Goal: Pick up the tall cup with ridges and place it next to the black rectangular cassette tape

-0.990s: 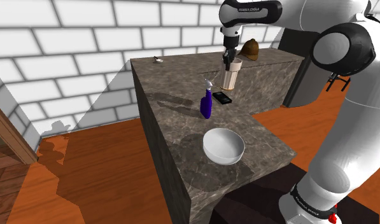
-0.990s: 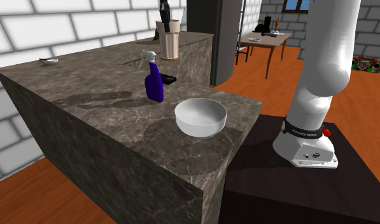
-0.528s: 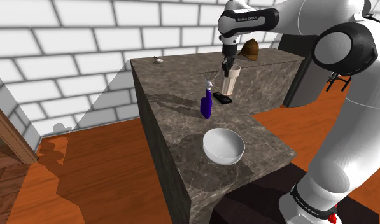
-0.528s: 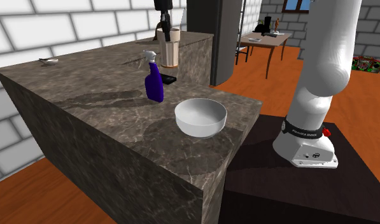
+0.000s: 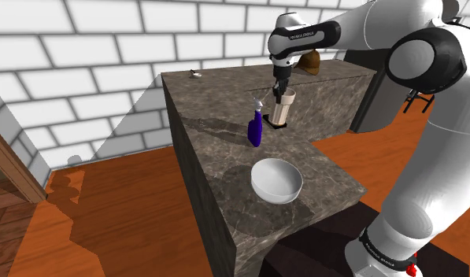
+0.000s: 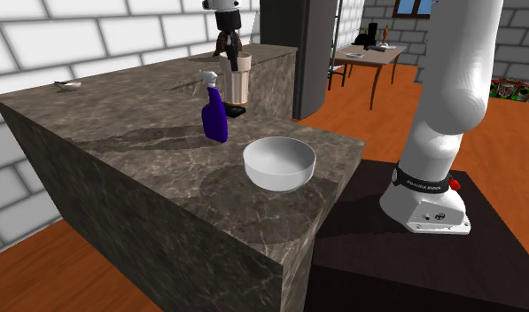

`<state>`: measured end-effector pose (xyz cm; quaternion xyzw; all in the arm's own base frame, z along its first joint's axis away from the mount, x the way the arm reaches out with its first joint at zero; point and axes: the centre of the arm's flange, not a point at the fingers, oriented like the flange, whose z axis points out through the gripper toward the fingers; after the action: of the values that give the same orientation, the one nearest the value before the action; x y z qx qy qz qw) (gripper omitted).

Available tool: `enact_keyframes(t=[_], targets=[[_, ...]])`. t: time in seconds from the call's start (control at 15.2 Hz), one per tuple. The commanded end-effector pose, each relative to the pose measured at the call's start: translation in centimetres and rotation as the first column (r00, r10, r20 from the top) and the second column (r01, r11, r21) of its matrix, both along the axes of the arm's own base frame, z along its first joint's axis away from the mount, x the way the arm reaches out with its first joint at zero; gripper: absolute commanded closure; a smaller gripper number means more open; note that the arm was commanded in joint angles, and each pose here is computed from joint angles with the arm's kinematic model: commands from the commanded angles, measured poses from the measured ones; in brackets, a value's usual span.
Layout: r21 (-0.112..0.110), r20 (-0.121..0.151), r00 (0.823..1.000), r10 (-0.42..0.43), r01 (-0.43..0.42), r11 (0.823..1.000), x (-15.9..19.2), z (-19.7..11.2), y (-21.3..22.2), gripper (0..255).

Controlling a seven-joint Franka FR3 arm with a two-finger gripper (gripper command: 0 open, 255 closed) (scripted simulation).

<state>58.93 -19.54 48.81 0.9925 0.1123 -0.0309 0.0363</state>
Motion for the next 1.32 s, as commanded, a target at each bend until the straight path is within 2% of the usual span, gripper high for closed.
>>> enact_keyframes(t=[0.0, 0.99, 1.25], targets=[[-0.001, 0.001, 1.0, 0.0, 0.0, 1.0, 0.0, -1.0, 0.0, 255], [-0.001, 0.001, 1.0, 0.0, 0.0, 1.0, 0.0, -9.1, 0.0, 255], [-0.001, 0.001, 1.0, 0.0, 0.0, 1.0, 0.0, -9.1, 0.0, 255]])
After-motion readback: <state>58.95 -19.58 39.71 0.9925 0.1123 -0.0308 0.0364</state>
